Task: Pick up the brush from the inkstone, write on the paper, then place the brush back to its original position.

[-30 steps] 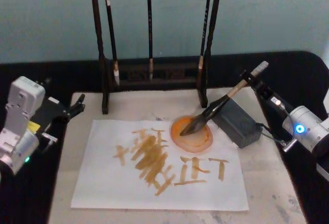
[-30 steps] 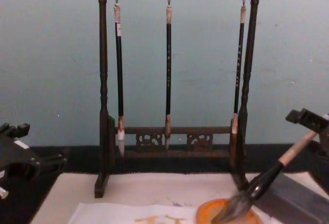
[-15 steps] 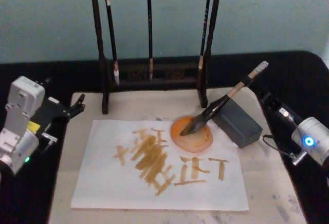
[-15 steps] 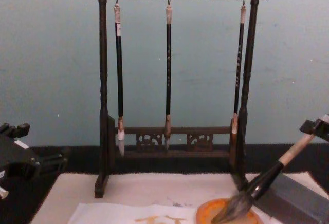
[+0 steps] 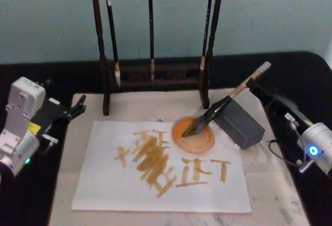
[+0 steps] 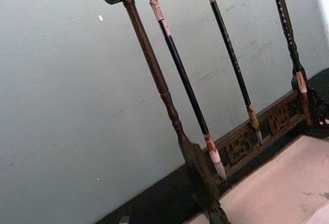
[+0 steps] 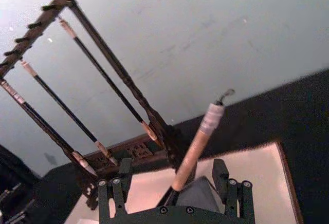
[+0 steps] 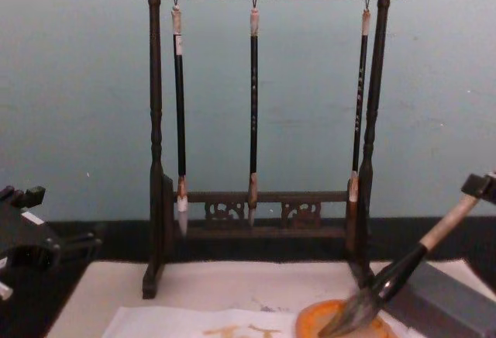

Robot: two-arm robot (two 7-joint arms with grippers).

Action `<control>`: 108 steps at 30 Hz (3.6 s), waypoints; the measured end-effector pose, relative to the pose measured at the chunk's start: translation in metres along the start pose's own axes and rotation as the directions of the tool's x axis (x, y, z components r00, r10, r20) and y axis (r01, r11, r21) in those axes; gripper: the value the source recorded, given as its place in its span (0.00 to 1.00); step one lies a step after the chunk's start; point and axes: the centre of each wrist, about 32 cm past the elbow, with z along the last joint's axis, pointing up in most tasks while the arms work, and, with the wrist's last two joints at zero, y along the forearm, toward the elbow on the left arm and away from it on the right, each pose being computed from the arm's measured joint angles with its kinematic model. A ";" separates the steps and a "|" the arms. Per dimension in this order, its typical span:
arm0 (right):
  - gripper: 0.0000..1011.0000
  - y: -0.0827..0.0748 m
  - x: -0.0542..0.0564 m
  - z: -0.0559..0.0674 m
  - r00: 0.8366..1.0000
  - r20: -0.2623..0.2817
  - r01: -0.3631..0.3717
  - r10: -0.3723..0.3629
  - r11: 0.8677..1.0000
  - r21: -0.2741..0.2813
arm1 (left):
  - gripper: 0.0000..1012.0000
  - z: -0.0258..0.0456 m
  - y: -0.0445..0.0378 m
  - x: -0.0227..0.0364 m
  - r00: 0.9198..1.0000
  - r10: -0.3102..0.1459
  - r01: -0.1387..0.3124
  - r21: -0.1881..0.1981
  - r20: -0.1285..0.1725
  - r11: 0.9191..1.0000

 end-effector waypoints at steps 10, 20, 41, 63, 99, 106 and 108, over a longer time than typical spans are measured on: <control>0.99 0.002 -0.024 -0.002 0.976 0.217 0.011 -0.022 0.999 0.053 | 1.00 0.0000 0.0000 0.0000 1.000 0.000 0.000 0.000 0.000 1.000; 0.99 0.004 -0.041 -0.021 0.863 0.497 0.047 -0.092 0.994 0.101 | 1.00 0.0000 0.0000 0.0000 1.000 0.000 0.000 0.000 0.000 1.000; 0.99 0.002 -0.029 -0.068 0.687 0.709 0.132 -0.161 0.987 0.096 | 1.00 0.0000 0.0000 0.0000 1.000 0.000 0.000 0.000 0.000 1.000; 0.99 0.003 -0.028 -0.069 0.687 0.710 0.132 -0.154 0.988 0.086 | 1.00 0.0000 0.0000 0.0000 1.000 0.000 0.000 0.000 0.000 1.000; 0.99 0.003 -0.028 -0.068 0.688 0.709 0.133 -0.154 0.987 0.087 | 1.00 0.0000 0.0000 0.0000 1.000 0.000 0.000 0.000 0.000 1.000; 0.99 0.003 -0.028 -0.068 0.688 0.709 0.133 -0.154 0.987 0.087 | 1.00 0.0000 0.0000 0.0000 1.000 0.000 0.000 0.000 0.000 1.000; 0.99 0.003 -0.028 -0.068 0.688 0.709 0.133 -0.154 0.987 0.086 | 1.00 0.0000 0.0000 0.0000 1.000 0.000 0.000 0.000 0.000 1.000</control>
